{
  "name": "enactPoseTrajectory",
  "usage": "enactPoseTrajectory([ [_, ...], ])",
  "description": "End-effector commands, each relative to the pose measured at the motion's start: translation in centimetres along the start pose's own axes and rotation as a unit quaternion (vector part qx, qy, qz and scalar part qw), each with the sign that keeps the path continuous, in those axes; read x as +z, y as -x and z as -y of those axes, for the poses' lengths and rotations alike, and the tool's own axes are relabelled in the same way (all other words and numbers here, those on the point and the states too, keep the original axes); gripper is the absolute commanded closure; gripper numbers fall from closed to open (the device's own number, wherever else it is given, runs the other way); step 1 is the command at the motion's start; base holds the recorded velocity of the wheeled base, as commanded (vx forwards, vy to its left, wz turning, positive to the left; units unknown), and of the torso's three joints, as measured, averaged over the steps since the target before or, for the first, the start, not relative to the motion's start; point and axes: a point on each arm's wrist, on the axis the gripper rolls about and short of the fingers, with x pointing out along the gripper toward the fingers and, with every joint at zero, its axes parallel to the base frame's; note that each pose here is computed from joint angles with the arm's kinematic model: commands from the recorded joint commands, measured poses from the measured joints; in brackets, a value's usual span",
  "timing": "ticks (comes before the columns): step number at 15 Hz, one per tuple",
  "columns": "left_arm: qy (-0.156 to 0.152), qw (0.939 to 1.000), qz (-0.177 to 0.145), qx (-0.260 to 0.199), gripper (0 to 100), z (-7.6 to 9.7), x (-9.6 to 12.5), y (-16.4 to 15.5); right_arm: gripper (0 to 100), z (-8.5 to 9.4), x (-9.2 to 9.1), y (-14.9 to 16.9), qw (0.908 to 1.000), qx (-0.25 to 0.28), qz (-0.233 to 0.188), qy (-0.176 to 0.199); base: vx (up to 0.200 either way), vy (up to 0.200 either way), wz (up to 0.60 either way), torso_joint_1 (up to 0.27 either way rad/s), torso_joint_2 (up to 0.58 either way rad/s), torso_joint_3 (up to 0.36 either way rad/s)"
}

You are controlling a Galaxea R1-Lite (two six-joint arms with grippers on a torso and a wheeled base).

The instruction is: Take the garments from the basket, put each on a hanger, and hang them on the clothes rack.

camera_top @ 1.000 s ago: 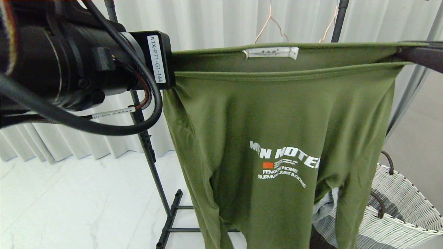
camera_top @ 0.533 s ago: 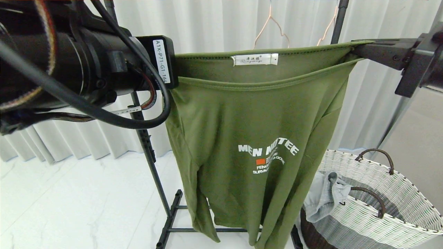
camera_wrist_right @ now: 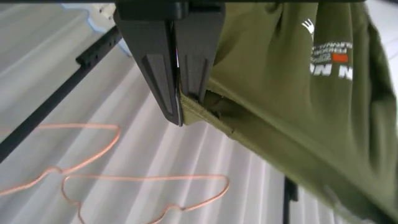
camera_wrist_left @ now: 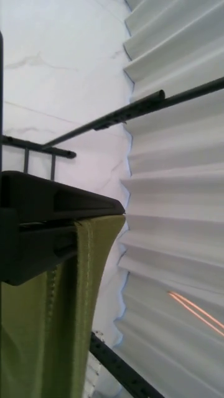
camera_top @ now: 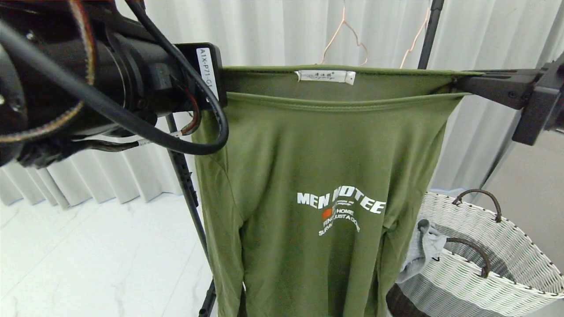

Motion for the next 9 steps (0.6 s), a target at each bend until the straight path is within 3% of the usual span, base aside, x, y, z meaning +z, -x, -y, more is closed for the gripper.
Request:
enactPoseTrajectory([
  [1,0.002,1.0000,0.002,-0.001,100,0.9,0.2,-0.7,100,-1.2,0.7,3.2,0.9993,0.033,0.016,0.001,0.000,0.000,0.00,0.000,0.00,0.000],
  [4,0.010,0.9999,0.008,-0.008,100,1.8,0.8,-1.2,100,-2.9,0.1,4.1,0.9967,0.080,0.010,0.005,0.000,0.000,0.00,0.000,0.00,0.000],
  [9,0.006,0.9995,0.003,-0.030,100,1.9,0.7,-1.2,100,-3.2,0.1,4.0,0.9984,0.055,0.002,0.010,0.000,0.000,0.00,0.000,0.00,0.000],
])
